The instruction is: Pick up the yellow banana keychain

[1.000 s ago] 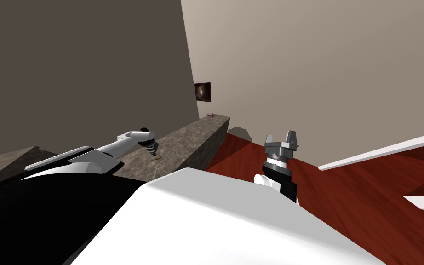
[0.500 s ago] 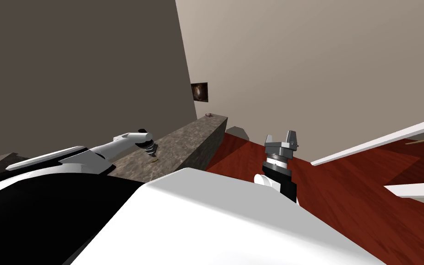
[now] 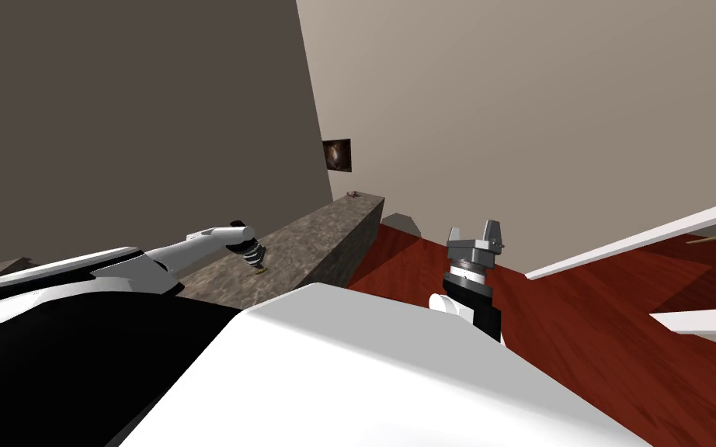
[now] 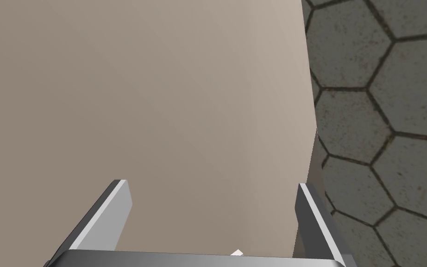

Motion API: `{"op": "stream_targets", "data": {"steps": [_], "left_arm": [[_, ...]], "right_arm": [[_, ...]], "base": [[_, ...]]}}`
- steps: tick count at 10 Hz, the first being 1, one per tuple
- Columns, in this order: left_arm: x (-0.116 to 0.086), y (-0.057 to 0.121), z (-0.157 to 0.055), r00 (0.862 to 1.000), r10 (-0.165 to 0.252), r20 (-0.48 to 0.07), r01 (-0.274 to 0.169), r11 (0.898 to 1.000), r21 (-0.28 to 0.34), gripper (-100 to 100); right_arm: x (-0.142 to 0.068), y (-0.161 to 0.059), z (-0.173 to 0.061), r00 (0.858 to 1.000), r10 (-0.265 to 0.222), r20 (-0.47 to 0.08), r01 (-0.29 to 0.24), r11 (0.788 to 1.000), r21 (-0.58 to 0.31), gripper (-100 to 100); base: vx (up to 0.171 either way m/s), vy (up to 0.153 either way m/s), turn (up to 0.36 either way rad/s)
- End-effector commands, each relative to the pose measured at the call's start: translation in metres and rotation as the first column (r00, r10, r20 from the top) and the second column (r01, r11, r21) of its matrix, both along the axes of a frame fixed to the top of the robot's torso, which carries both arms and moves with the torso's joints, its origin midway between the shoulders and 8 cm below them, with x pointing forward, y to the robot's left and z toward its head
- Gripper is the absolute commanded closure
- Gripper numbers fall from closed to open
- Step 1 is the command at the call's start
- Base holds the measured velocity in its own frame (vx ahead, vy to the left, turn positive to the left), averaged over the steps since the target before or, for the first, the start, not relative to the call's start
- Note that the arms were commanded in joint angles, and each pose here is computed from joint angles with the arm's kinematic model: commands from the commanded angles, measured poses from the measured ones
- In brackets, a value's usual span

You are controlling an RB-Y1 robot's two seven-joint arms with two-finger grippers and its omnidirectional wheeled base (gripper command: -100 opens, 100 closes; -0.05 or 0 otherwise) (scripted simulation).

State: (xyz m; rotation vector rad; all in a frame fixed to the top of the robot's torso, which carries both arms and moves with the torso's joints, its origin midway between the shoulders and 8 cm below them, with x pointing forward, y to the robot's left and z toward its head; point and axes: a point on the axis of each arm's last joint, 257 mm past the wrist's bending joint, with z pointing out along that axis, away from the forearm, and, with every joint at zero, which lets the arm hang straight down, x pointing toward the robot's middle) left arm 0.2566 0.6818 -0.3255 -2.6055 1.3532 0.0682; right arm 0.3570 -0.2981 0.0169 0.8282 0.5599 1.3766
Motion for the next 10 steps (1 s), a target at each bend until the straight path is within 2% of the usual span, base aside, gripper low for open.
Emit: {"op": "stream_targets", "data": {"steps": [1,3,4,6,7,9,10], "left_arm": [[-0.015,0.004,-0.001,1.0,0.01,-0.011,-0.009,1.0,0.015,-100],[-0.047,0.014,-0.005,0.998,0.032,-0.061,-0.03,0.999,0.023,-100],[-0.051,0.008,-0.009,0.997,0.04,-0.065,-0.04,0.999,0.003,-100],[-0.045,-0.003,-0.011,0.997,0.066,-0.039,-0.067,0.997,-0.044,-100],[-0.044,-0.005,-0.011,0.997,0.068,-0.036,-0.07,0.996,-0.05,-100],[-0.079,0.007,-0.009,0.992,0.101,-0.076,-0.103,0.995,-0.016,-100],[-0.098,0.009,-0.013,0.987,0.119,-0.107,-0.122,0.992,-0.017,-100]], "right_arm": [[0.0,0.0,0.0,1.0,0.0,0.0,0.0,1.0,0.0,0],[0.0,0.0,0.0,1.0,0.0,0.0,0.0,1.0,0.0,0],[0.0,0.0,0.0,1.0,0.0,0.0,0.0,1.0,0.0,0],[0.0,0.0,0.0,1.0,0.0,0.0,0.0,1.0,0.0,0],[0.0,0.0,0.0,1.0,0.0,0.0,0.0,1.0,0.0,0],[0.0,0.0,0.0,1.0,0.0,0.0,0.0,1.0,0.0,0],[0.0,0.0,0.0,1.0,0.0,0.0,0.0,1.0,0.0,0]], "base": [[0.011,-0.008,-0.254],[0.009,0.001,-0.075],[0.003,0.001,0.012],[0.0,0.0,0.0],[0.0,0.0,0.0],[0.01,-0.007,-0.222],[0.009,0.002,0.011]]}}
